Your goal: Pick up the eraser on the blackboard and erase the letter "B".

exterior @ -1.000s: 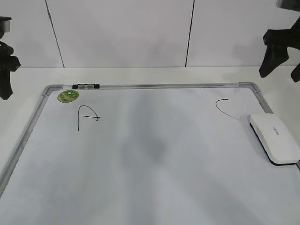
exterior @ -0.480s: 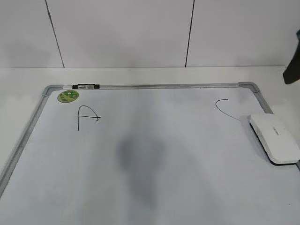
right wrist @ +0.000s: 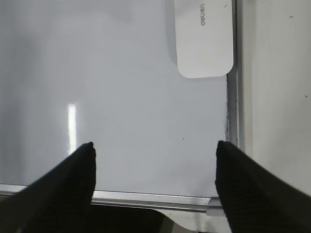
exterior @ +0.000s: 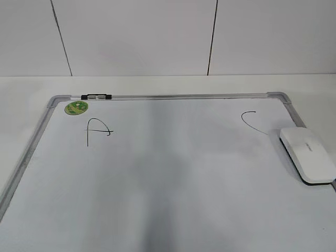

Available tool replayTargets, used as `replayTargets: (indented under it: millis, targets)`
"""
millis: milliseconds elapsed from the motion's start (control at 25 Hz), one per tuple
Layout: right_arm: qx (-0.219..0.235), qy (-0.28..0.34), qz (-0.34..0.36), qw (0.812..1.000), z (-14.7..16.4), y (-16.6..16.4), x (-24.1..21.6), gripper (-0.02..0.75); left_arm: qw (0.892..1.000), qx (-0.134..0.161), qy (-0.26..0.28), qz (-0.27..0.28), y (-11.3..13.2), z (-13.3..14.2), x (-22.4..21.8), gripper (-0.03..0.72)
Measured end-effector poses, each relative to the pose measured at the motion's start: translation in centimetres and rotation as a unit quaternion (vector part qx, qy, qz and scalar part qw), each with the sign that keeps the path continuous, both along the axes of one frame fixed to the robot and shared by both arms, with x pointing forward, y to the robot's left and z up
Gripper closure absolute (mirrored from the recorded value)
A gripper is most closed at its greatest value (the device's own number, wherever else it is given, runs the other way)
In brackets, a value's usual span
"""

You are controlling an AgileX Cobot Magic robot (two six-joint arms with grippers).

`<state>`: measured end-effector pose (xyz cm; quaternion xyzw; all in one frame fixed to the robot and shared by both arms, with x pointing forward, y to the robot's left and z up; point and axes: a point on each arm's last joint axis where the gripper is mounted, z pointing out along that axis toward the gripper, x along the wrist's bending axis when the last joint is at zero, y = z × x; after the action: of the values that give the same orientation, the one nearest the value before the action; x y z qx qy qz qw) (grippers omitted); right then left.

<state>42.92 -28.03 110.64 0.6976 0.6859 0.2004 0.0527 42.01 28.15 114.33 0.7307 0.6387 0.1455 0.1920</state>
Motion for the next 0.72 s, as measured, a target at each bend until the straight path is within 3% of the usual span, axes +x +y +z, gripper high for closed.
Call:
replayTargets:
  millis: [440, 720]
  targets:
    - [-0.021, -0.111, 0.026, 0.993, -2.9, -0.1, -7.9, 0.149, 0.995, 0.007, -0.095, 0.004, 1.0, -2.3, -9.6, 0.445]
    - [-0.046, -0.214, 0.060, 0.974, -3.1, -0.1, -12.8, 0.150, 0.993, 0.007, -0.122, 0.005, 1.4, -5.3, -13.2, 0.448]
